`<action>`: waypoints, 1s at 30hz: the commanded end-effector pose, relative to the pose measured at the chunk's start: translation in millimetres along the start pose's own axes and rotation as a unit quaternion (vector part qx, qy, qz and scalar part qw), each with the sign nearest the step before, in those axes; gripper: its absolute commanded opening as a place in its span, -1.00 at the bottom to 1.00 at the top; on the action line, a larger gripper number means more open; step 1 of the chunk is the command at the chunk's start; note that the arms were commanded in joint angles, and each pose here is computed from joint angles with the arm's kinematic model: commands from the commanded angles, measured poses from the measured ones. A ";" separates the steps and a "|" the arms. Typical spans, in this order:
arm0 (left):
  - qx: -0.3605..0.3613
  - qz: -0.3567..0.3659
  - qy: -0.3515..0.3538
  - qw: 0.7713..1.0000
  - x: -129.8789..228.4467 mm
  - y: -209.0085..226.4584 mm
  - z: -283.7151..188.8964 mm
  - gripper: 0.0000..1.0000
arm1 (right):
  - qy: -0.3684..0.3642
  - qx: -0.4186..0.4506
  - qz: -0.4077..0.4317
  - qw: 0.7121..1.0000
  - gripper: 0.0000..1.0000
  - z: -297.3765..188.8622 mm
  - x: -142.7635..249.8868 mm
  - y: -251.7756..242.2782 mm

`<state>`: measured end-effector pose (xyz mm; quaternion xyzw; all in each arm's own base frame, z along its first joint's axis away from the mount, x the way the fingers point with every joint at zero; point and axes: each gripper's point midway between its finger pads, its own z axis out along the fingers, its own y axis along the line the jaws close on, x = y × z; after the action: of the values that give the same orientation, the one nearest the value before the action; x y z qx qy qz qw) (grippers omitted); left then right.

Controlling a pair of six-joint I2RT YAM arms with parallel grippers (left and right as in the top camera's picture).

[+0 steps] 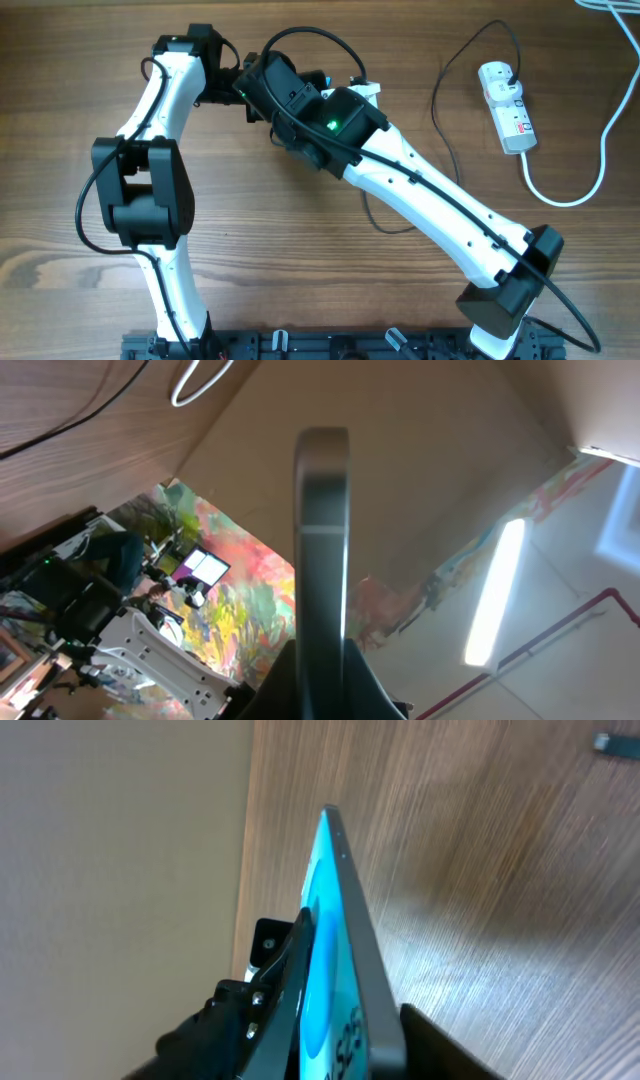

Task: Plug charger to phone and switch on socket
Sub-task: 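Move the right gripper down and grasp the black USB-C plug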

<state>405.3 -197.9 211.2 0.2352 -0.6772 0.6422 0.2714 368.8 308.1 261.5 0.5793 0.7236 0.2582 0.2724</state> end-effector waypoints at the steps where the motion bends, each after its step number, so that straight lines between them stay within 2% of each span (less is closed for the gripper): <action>1: 0.013 0.032 0.009 0.999 15.6 -14.2 -0.7 -0.92 | -0.040 -0.057 -0.063 0.996 0.33 -32.6 -29.0 28.9; 5: 0.004 0.067 0.001 0.998 9.1 -15.0 -0.6 -0.92 | -0.083 -0.095 -0.159 0.979 0.57 -68.3 -57.9 48.6; 7: -0.040 0.080 -0.041 0.995 -8.1 -2.4 -2.9 -0.92 | -0.104 -0.105 -0.277 0.949 0.78 -90.7 -71.9 57.3; 8: -0.068 0.088 -0.070 0.991 -19.8 5.0 -6.1 -0.92 | -0.112 -0.105 -0.345 0.926 0.83 -100.1 -77.5 60.2; 9: -0.114 0.102 -0.120 0.981 -39.7 16.7 -14.1 -0.92 | -0.116 -0.100 -0.424 0.893 0.99 -108.1 -81.8 60.4; 12: -0.189 0.121 -0.188 0.956 -65.2 36.7 -30.3 -0.92 | -0.116 -0.052 -0.568 0.813 0.99 -112.6 -93.7 43.7; 14: -0.197 0.170 -0.177 0.949 -63.7 35.2 -30.0 -0.92 | -0.098 0.002 -0.600 0.794 0.99 -102.8 -107.8 21.1; 18: -0.171 0.253 -0.145 0.941 -39.7 14.5 -24.4 -0.92 | -0.022 0.092 -0.615 0.782 0.99 -60.1 -141.9 -19.3; 20: -0.181 0.309 -0.156 0.921 -21.5 0.0 -28.1 -0.92 | 0.067 0.102 -0.607 0.785 1.00 -34.9 -147.9 -39.9; 21: -0.205 0.329 -0.184 0.903 -13.8 -6.3 -35.0 -0.92 | 0.118 0.098 -0.601 0.785 0.99 -25.0 -147.1 -50.7; 23: -0.251 0.345 -0.243 0.871 -5.7 -13.9 -51.2 -0.92 | 0.169 0.100 -0.576 0.794 1.00 -11.8 -148.6 -67.0; 27: -0.349 0.270 -0.409 0.799 -2.9 -10.8 -108.9 -0.92 | 0.217 0.119 -0.563 0.788 0.97 17.8 -139.1 -106.1; 30: -0.400 0.183 -0.492 0.751 -3.9 7.3 -148.1 -0.92 | 0.226 0.128 -0.567 0.782 0.69 43.8 -129.3 -135.4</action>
<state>409.2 -112.3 229.9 0.1410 -0.9324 0.3078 -0.1266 343.4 142.4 186.1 0.0468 0.9834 0.0653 0.1630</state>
